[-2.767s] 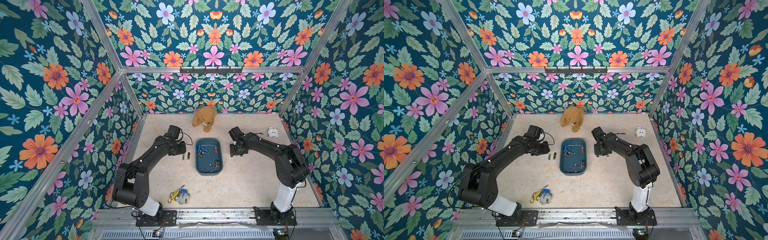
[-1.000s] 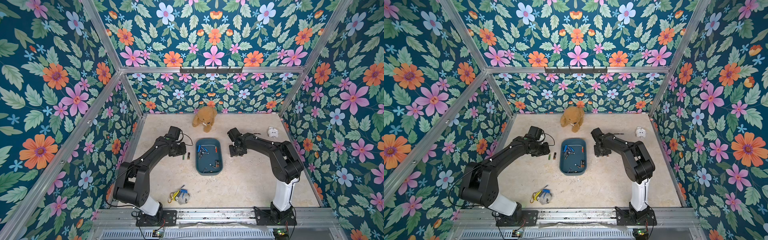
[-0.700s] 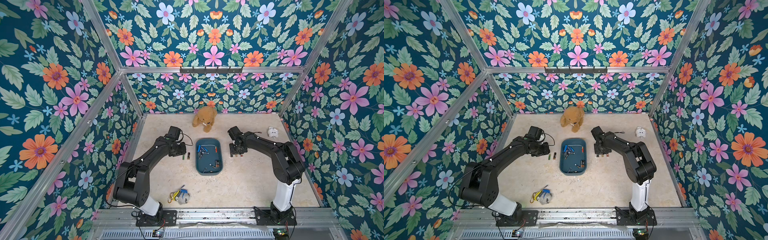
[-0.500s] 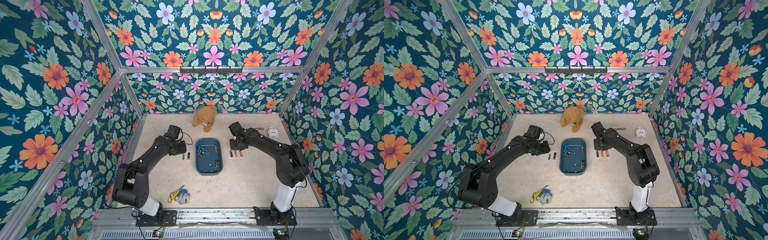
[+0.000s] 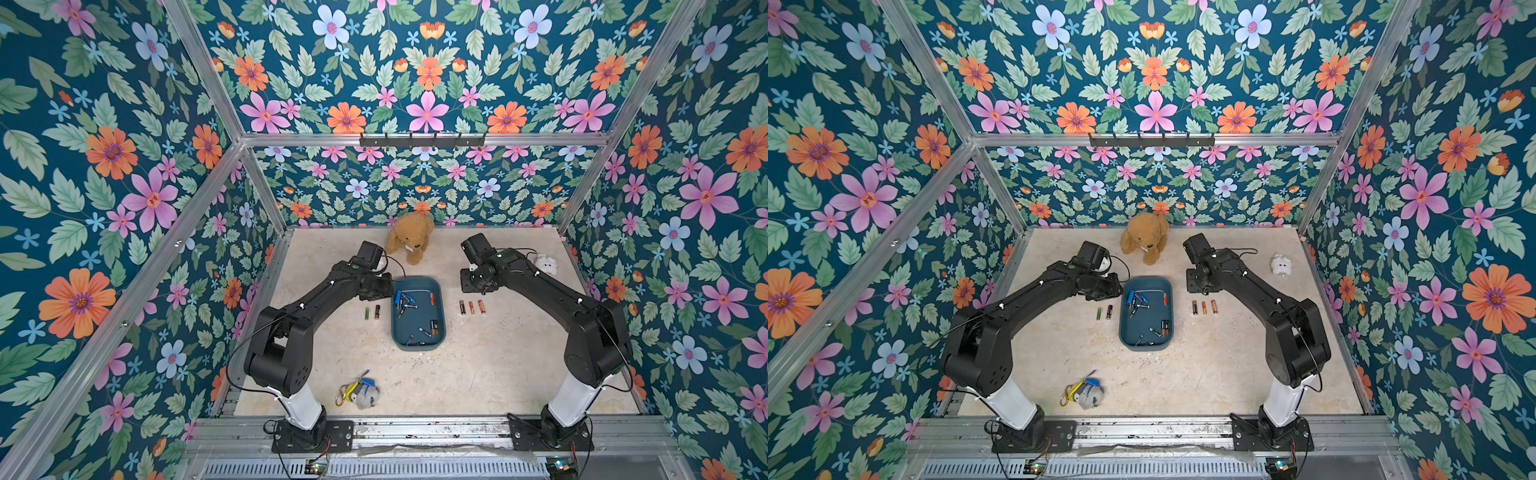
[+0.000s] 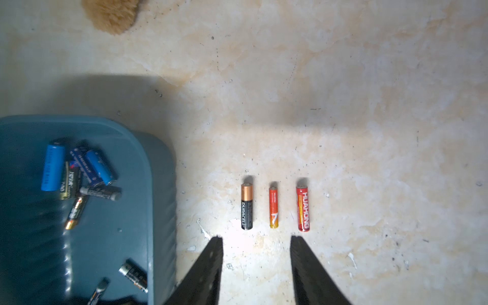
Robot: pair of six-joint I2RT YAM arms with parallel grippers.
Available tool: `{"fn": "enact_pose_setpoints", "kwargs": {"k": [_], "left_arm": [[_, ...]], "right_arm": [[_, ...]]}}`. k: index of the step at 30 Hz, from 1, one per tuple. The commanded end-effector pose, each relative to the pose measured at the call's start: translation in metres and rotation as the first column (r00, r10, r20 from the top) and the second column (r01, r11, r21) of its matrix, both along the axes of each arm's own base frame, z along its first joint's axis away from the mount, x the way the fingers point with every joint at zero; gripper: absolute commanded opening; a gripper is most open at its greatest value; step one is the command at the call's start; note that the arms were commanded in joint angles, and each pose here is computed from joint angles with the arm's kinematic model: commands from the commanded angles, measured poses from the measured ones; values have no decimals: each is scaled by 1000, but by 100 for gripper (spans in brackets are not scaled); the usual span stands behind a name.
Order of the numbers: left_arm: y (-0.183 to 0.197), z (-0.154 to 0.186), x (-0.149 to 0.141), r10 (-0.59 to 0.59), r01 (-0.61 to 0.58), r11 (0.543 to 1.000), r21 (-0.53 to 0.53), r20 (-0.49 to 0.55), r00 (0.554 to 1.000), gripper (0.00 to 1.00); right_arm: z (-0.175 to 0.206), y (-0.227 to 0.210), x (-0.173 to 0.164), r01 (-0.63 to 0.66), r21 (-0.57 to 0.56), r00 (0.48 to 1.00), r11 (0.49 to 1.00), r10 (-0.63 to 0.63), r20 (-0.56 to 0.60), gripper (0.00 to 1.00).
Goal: Take the batteries out of the storage box
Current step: Adjust the storage box at the center of the board.
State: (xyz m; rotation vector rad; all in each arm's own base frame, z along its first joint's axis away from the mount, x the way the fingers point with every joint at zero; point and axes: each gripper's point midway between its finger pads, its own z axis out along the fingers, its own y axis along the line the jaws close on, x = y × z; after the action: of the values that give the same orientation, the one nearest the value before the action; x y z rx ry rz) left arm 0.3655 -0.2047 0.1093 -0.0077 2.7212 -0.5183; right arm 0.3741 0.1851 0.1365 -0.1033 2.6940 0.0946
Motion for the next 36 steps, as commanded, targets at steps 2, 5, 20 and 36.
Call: {"fn": "enact_pose_setpoints", "kwargs": {"k": [2, 5, 20, 36], "left_arm": [[1, -14, -4, 1, 1, 999, 54, -27, 1000, 36], [-3, -25, -6, -11, 14, 997, 77, -44, 999, 36], [-12, -52, -18, 0, 16, 992, 123, -127, 992, 9], [-41, -23, -41, -136, 72, 982, -172, -395, 908, 0]], "right_arm": [[8, -14, -9, 38, -32, 999, 999, -37, 10, 48], [10, -21, -14, 51, -48, 999, 998, -50, 15, 48], [4, -38, -30, 82, -44, 997, 996, -82, 8, 45], [58, -27, -16, 62, 37, 995, 997, -65, 80, 43]]}}
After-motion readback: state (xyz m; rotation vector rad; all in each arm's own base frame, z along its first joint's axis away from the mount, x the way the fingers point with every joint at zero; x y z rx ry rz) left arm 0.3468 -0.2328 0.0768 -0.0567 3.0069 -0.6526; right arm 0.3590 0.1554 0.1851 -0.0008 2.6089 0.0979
